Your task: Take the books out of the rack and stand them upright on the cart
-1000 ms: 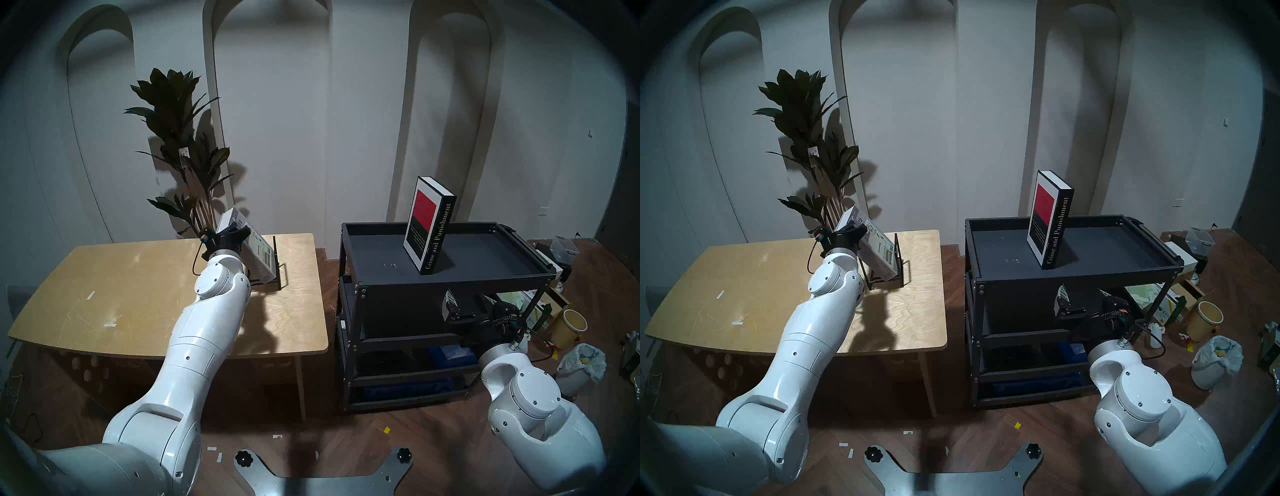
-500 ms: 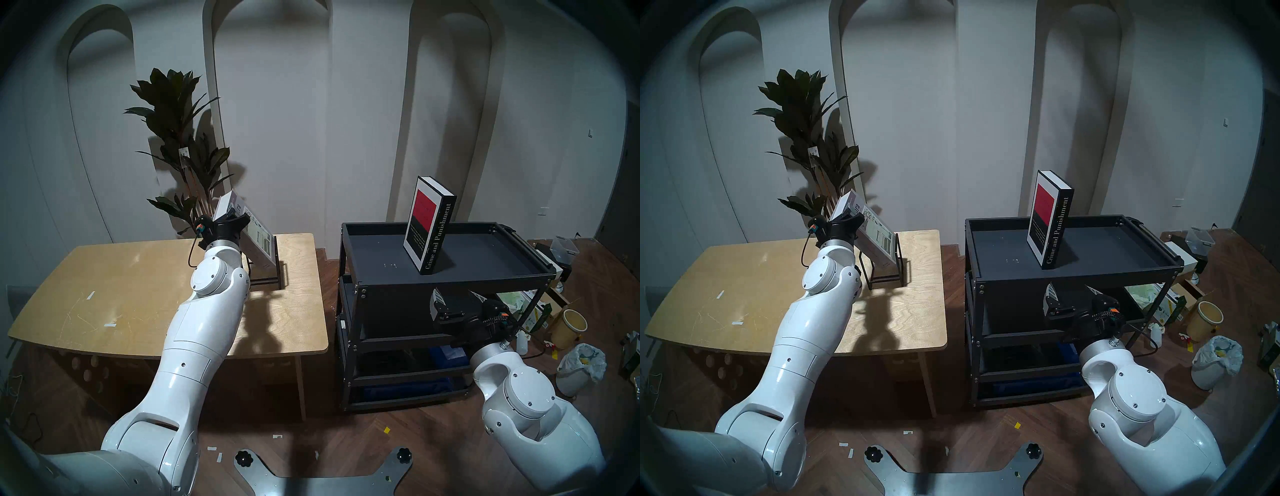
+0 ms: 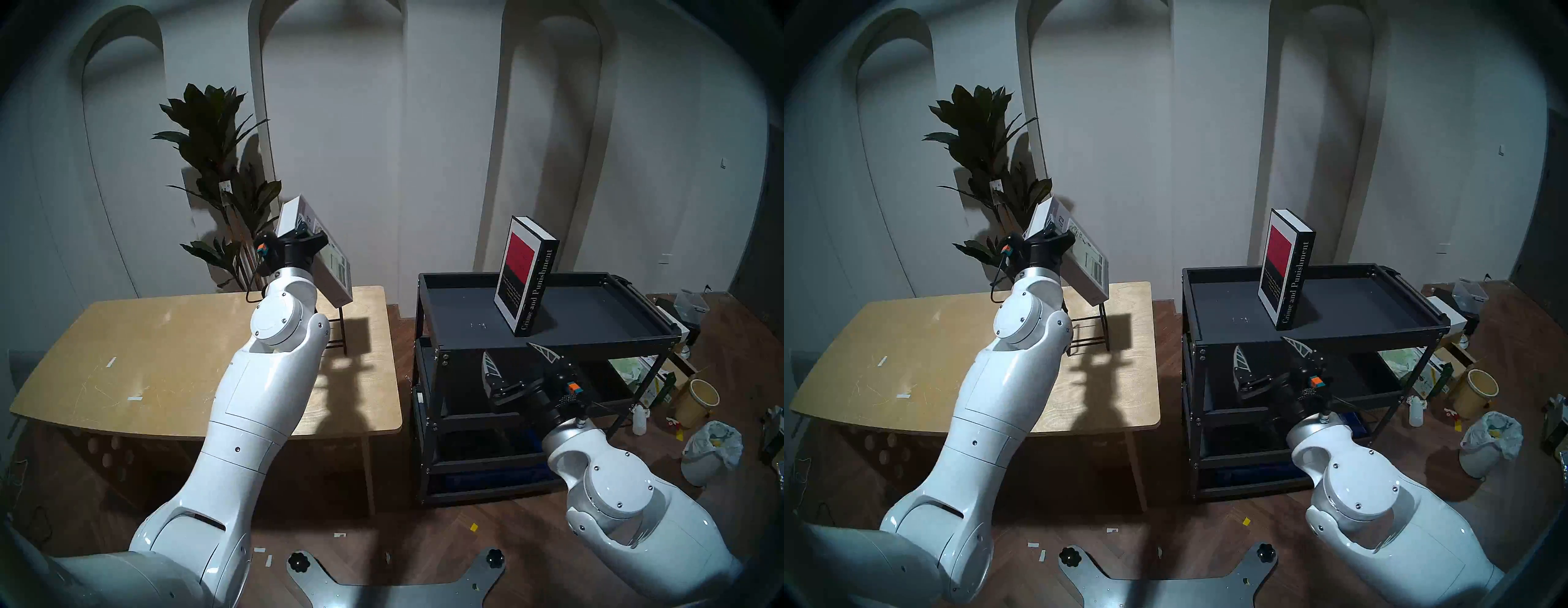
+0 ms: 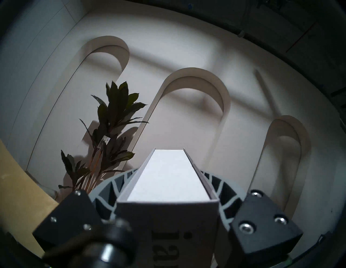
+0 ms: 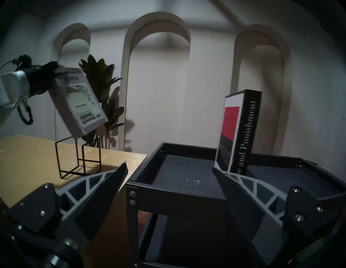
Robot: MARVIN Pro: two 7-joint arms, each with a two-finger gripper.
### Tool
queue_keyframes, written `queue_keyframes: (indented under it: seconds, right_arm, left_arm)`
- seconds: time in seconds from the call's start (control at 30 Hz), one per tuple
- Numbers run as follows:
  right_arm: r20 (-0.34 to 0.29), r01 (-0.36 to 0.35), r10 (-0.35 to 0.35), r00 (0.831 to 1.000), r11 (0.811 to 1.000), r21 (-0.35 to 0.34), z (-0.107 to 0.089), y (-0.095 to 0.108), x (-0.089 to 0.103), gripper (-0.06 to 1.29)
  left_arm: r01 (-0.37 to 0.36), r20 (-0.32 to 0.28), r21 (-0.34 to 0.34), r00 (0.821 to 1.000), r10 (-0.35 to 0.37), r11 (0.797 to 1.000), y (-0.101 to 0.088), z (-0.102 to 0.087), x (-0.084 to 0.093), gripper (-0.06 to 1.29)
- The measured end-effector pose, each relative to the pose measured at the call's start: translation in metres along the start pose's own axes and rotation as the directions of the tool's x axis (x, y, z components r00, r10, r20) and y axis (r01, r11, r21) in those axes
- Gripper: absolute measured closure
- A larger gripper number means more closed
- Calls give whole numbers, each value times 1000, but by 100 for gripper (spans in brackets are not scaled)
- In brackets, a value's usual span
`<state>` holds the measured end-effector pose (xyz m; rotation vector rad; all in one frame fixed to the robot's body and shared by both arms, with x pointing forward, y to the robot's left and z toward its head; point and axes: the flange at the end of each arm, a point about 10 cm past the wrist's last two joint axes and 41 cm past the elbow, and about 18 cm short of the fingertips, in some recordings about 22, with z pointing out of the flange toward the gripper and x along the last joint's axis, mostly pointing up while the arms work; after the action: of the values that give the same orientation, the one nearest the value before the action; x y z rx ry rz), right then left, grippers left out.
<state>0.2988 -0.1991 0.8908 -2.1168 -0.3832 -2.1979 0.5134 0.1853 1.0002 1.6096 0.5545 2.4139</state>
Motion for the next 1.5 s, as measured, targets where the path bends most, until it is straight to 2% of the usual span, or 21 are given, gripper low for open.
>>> queue_keyframes:
  seconds: [0.27,0.63,1.0,1.13,1.5]
  right_arm:
    - [-24,90,-89,996,994,67,12,-20,-11,0]
    - [-84,182,-174,981,977,111,35,-45,-17,0]
    - [-141,231,-211,967,963,137,60,-79,-18,0]
    - [-165,252,-228,960,957,145,75,-97,-19,0]
    - [-206,289,-260,943,949,125,107,-125,-13,0]
  left_arm:
    - [-40,-17,-47,999,39,998,31,-11,16,62]
    - [-113,5,-89,994,114,990,60,-26,20,62]
    - [-159,33,-114,986,163,981,83,-38,21,62]
    - [-175,51,-123,982,183,977,94,-43,21,62]
    - [-196,90,-139,974,209,971,117,-54,19,62]
